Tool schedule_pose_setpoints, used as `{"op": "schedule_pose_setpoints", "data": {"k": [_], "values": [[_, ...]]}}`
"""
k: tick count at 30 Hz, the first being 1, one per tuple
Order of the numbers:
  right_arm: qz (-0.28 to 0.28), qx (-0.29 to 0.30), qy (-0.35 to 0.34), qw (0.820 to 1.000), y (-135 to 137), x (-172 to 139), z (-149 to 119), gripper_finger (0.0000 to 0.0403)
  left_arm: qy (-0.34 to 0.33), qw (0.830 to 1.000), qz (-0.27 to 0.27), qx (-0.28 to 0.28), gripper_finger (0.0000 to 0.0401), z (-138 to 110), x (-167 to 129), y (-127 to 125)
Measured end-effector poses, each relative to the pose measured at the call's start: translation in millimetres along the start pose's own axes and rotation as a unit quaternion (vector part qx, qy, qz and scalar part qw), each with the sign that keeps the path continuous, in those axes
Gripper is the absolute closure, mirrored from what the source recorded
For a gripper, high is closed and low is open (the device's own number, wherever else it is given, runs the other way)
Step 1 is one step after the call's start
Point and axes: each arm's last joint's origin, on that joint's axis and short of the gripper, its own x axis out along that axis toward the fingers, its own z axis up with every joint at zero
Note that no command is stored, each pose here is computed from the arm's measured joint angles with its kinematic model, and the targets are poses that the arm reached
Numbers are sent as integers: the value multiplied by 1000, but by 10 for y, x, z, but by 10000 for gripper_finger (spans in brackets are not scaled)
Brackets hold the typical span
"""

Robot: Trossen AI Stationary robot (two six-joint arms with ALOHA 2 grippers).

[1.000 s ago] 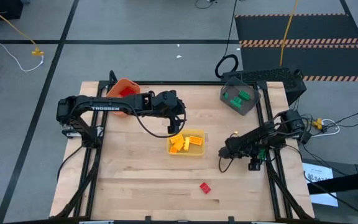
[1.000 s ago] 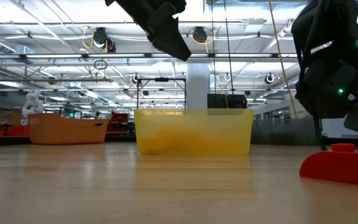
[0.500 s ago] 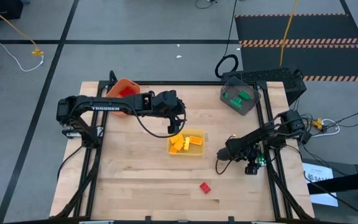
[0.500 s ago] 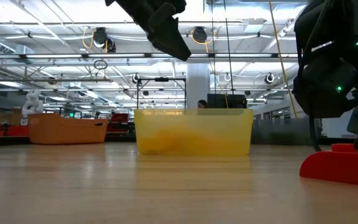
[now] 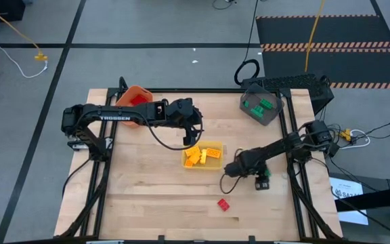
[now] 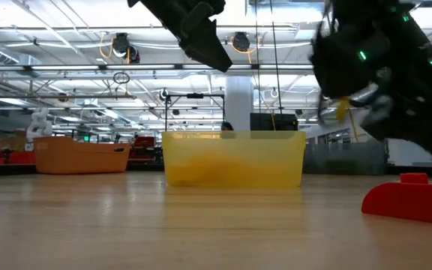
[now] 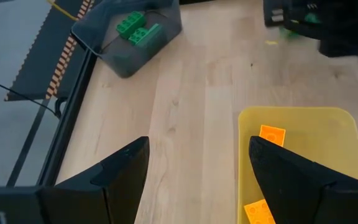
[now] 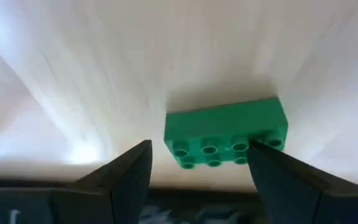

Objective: Sort & place blocks by color
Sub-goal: Put the green 8-stud game piece into the black bin

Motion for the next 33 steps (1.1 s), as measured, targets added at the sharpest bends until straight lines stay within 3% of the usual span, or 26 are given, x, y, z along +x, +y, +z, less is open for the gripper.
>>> {"op": "schedule_pose_setpoints", "data": {"k": [4,10,15,19,23,26,29,33], "values": [[-46,-34,-88,994,63,-316,154,149,0,1000,0,0,128,0,-1,0],[-42,-27,-149,988,89,-525,251,149,9,1000,-2,0,127,-16,-1,-4],[-41,12,-131,990,42,-489,225,149,18,1000,-4,0,127,-35,-1,-9],[-26,98,-137,985,6,-498,238,149,19,1000,-4,-1,127,-36,-1,-7],[-7,203,-136,970,-65,-512,245,149,19,1000,-4,0,128,-36,-1,-7],[5,231,-149,961,-114,-563,223,149,19,1000,-4,-1,127,-36,-1,-7],[19,256,-204,945,-156,-683,193,149,19,1000,-4,-1,127,-36,-1,-8],[32,283,-308,908,-186,-911,85,149,21,1000,-4,-1,127,-40,-1,-8]]}}
